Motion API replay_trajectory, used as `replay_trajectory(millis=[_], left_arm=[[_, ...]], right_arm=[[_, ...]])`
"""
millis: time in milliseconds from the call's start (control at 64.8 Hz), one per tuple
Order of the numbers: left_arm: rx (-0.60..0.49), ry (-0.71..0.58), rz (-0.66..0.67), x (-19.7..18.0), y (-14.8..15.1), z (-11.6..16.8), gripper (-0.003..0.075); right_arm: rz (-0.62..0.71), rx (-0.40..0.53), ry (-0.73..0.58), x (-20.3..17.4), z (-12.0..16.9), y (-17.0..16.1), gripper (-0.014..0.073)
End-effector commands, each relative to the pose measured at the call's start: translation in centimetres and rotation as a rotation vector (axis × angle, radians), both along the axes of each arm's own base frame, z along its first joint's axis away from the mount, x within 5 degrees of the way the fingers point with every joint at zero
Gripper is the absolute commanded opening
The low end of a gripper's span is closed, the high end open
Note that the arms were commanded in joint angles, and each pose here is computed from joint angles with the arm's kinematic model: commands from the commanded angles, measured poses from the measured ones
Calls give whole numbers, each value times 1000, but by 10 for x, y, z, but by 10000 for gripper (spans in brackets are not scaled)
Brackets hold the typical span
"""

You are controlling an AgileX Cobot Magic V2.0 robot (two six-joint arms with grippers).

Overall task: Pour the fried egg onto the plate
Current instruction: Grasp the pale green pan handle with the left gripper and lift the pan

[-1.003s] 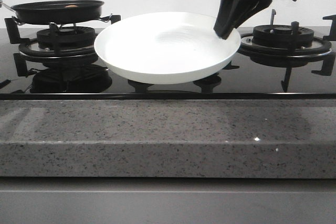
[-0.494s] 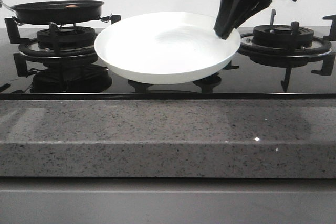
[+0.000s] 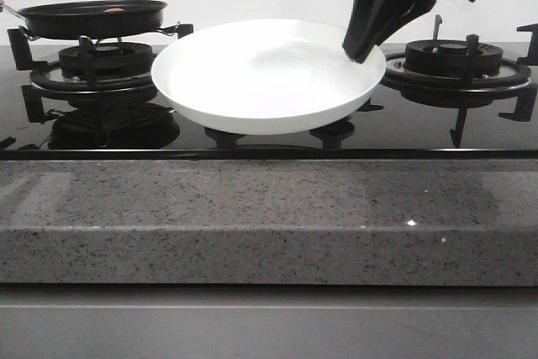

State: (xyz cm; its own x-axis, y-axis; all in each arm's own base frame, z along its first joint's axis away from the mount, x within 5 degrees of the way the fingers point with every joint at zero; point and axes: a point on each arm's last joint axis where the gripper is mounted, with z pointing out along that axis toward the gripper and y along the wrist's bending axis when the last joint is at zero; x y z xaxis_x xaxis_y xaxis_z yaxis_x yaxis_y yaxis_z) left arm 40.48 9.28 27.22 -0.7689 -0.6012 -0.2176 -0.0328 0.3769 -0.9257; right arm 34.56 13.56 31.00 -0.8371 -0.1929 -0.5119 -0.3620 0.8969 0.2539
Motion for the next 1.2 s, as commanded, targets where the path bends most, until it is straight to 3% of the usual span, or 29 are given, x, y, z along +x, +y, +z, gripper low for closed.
replay_trajectory(millis=[0,154,602,879,1188], left_arm=[[-41,-108,-5,-5,-5,36,313],[-43,-109,-4,-5,-5,36,277],[-62,-160,-42,-6,-8,40,-20],[-56,-246,-57,-18,-14,68,-19],[45,-393,-97,-46,-37,117,-19]], right_arm=[[-12,51,-100,-4,27,-1,-68],[-12,51,-100,-4,27,-1,-68],[-12,51,-100,-4,27,-1,-68],[-12,51,-100,-4,26,-1,-68],[-12,51,-100,-4,26,-1,-68]])
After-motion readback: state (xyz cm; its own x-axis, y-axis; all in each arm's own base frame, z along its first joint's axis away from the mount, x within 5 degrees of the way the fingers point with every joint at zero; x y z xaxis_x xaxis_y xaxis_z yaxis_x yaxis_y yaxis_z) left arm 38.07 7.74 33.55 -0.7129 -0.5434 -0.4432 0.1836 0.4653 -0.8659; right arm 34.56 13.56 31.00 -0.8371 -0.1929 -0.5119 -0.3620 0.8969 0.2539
